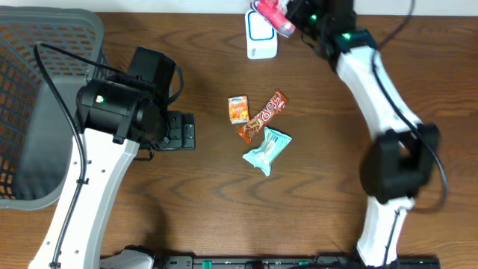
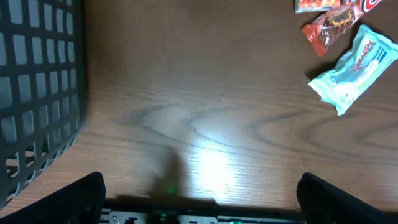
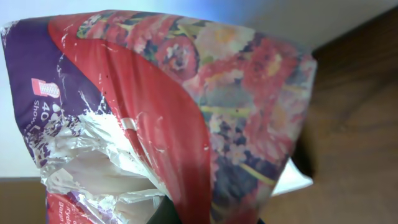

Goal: Scan the item barcode
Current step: 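Carry the purple pack up to the scanner with the right gripper, then move the purple pack to the right edge and release it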

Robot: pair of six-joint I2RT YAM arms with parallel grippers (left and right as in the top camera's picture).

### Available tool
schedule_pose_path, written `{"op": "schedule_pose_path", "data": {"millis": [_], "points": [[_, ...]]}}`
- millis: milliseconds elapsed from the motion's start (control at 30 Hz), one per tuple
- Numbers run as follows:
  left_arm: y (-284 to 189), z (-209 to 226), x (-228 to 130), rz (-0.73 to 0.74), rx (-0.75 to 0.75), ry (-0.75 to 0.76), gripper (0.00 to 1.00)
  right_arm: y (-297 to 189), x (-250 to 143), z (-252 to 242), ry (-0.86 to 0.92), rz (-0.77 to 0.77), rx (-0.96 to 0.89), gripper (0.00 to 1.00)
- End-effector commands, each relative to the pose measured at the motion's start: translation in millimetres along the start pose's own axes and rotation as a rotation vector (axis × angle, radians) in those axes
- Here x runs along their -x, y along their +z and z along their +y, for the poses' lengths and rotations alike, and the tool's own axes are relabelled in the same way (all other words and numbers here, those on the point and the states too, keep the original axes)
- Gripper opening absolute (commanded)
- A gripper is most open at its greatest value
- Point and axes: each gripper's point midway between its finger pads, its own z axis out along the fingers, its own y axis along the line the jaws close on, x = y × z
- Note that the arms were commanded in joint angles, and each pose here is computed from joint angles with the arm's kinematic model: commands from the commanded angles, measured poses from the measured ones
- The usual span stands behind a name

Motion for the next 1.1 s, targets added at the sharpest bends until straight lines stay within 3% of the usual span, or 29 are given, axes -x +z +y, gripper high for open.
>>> {"op": "schedule_pose_path", "data": {"millis": [0, 333, 567, 733, 1067], "points": [[2, 2, -1, 0.008, 0.009, -0.005, 0.98, 46, -17, -12, 0.055, 0.084, 0.009, 0.01], [2, 2, -1, 0.008, 0.009, -0.005, 0.98, 53, -24, -15, 0.029, 0.119, 0.0, 0.01], [2, 2, -1, 0.008, 0.009, -0.005, 0.98, -5, 45, -23, -0.05, 0.042, -0.058, 0.01], [2, 2, -1, 0.008, 0.009, -0.005, 0.98, -72, 105, -95, 0.013, -0.012, -0.242, 0.01], [2, 2, -1, 0.008, 0.009, -0.005, 0.98, -187, 170, -292, 0.336, -0.099, -0.573, 0.01]]}}
